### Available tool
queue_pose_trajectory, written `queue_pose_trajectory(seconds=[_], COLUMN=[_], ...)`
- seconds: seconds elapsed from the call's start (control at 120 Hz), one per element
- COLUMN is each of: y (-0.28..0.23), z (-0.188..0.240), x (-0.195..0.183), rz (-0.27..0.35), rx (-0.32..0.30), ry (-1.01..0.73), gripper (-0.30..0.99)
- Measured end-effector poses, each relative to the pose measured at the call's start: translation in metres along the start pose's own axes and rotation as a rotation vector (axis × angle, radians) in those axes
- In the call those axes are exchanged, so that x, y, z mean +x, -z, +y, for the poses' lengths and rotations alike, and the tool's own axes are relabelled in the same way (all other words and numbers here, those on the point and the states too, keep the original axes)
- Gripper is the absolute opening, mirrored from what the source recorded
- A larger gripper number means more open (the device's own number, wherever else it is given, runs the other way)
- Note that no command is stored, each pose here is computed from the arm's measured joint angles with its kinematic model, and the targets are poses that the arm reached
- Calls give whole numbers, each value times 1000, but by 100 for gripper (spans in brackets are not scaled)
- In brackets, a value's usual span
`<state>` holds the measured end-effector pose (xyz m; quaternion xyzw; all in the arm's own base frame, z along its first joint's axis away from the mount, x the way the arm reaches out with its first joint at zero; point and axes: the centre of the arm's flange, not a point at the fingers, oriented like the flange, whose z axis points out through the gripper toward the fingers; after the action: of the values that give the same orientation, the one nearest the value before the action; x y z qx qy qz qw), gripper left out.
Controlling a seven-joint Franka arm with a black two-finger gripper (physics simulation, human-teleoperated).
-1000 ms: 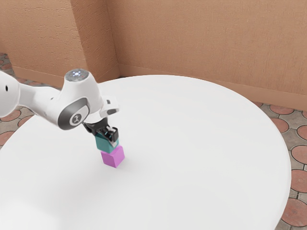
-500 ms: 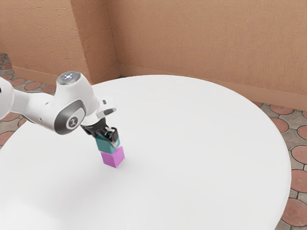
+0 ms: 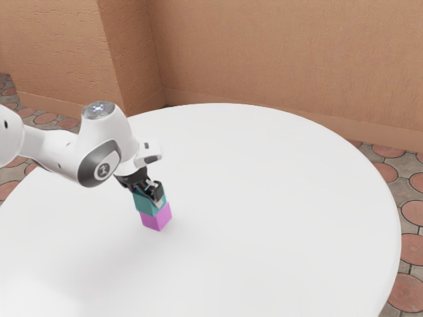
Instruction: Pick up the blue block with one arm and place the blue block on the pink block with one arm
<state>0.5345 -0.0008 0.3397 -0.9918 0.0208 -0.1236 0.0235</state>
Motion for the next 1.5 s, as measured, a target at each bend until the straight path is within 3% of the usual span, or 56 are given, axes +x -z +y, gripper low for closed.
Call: queue_pose_trajectory(seconds=[0.925,1.5], y=[-5,-10], z=[-25,-10], x=[12,20], rz=[10,21], rx=[6,-4], ry=[-14,-46], gripper=[36,36])
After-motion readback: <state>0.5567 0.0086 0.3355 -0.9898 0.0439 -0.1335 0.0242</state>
